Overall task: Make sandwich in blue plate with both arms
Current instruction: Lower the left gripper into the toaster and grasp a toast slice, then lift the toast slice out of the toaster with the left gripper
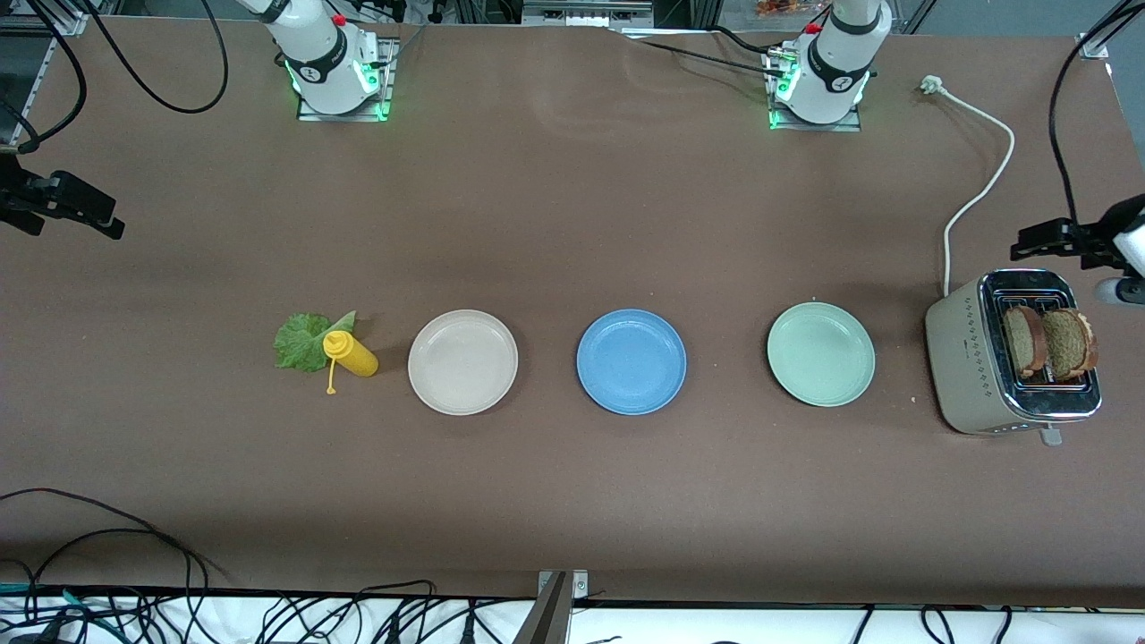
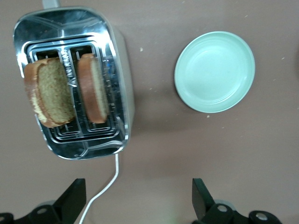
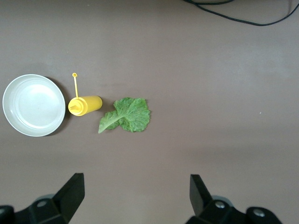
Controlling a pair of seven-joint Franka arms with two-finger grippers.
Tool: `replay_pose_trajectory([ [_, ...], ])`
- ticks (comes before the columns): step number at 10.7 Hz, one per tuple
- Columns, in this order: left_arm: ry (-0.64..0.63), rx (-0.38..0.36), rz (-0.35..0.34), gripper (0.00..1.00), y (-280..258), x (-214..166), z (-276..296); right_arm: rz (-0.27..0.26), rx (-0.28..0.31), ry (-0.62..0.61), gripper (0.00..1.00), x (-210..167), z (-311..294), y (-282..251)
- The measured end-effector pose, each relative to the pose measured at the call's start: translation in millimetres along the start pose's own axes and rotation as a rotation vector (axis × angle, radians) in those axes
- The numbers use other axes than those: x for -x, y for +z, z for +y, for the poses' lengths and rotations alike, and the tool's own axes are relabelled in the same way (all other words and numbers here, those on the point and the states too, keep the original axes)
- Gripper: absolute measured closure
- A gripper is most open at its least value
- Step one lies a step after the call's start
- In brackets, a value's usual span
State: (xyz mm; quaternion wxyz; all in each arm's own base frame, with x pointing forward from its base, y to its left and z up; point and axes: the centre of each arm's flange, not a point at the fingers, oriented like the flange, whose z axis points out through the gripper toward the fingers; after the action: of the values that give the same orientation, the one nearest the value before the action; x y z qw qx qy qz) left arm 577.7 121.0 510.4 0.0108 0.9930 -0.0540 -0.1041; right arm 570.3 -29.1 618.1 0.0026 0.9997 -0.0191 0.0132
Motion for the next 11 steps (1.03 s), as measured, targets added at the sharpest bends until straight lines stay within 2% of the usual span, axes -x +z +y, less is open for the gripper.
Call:
replay_pose_trajectory([
  [1, -0.004, 0.006, -0.003, 0.0, 8, -4, -14, 0.0, 0.0, 0.0, 0.0, 0, 0, 0],
  [4, 0.007, -0.127, 0.048, 0.0, 24, -35, -39, 0.0, 0.0, -0.003, 0.0, 0, -2, 0],
  [6, 0.01, -0.135, 0.059, 0.0, 48, -53, -47, 0.0, 0.0, -0.003, 0.0, 0, -2, -1],
  [9, 0.01, -0.118, 0.027, 0.0, 101, -78, -58, 0.0, 0.0, -0.004, 0.0, 0, -2, -1],
  [11, -0.007, -0.101, 0.008, 0.07, 118, -84, -58, 0.0, 0.0, -0.004, 0.0, 0, -2, -1],
])
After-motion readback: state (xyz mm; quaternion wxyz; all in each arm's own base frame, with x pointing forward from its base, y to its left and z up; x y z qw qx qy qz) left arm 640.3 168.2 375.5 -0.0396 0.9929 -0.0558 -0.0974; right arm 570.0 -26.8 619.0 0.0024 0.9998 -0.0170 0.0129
